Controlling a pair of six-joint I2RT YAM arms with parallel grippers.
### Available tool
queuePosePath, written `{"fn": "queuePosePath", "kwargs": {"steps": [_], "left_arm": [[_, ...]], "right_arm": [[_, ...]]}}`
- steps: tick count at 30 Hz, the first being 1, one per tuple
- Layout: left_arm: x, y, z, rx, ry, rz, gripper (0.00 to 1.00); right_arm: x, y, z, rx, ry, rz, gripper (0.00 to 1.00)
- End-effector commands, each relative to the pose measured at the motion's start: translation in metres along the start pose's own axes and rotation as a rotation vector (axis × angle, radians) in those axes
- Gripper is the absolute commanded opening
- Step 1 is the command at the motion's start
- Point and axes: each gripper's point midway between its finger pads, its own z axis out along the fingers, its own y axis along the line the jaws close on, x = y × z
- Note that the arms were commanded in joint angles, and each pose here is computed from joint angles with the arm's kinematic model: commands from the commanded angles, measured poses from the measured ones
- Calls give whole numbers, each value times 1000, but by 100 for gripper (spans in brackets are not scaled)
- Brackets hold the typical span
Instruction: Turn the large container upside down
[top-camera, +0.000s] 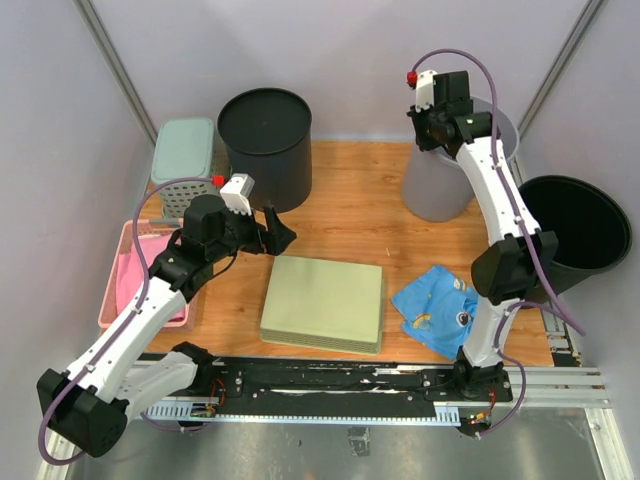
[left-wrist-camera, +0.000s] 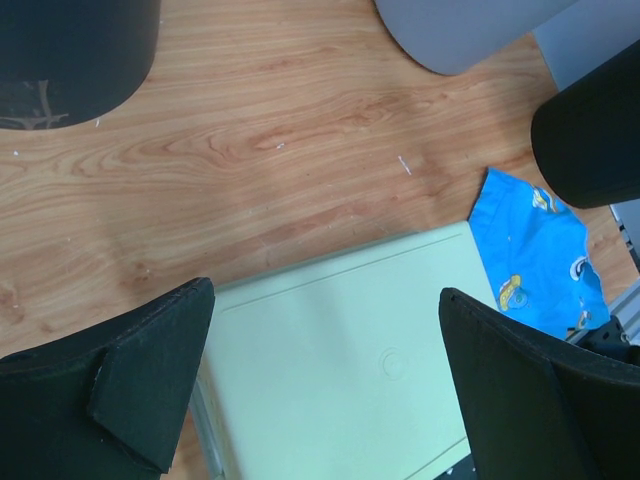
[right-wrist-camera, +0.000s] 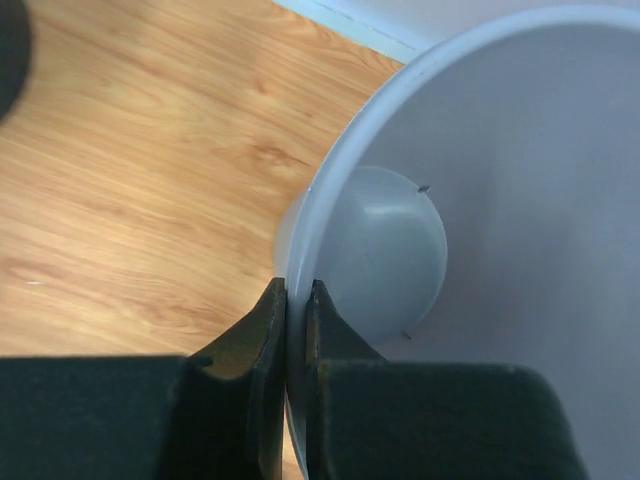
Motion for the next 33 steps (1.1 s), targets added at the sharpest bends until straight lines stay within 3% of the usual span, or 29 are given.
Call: {"fn": "queuePosePath", "kwargs": {"steps": [1,7,12,22,33], "left_arm": [[-17,-12,-8,23,-41,-9,99],[-29,-5,-12,-44,-79,-72,99],[-39,-21,-11,26,-109,-125,99],[-33,-39,9,140,-62,-197,99],[-31,-27,22,92,-72,-233,99]], "right_arm": [[-65,21,-77,-154,-261,103,1],[-88,66,-124,-417,-434,223,1],[-89,79,-138,-568,-518,369,1],[-69,82,-113,-825,-501,648,1],[-22,75,-83,-846,-367,737,1]]}}
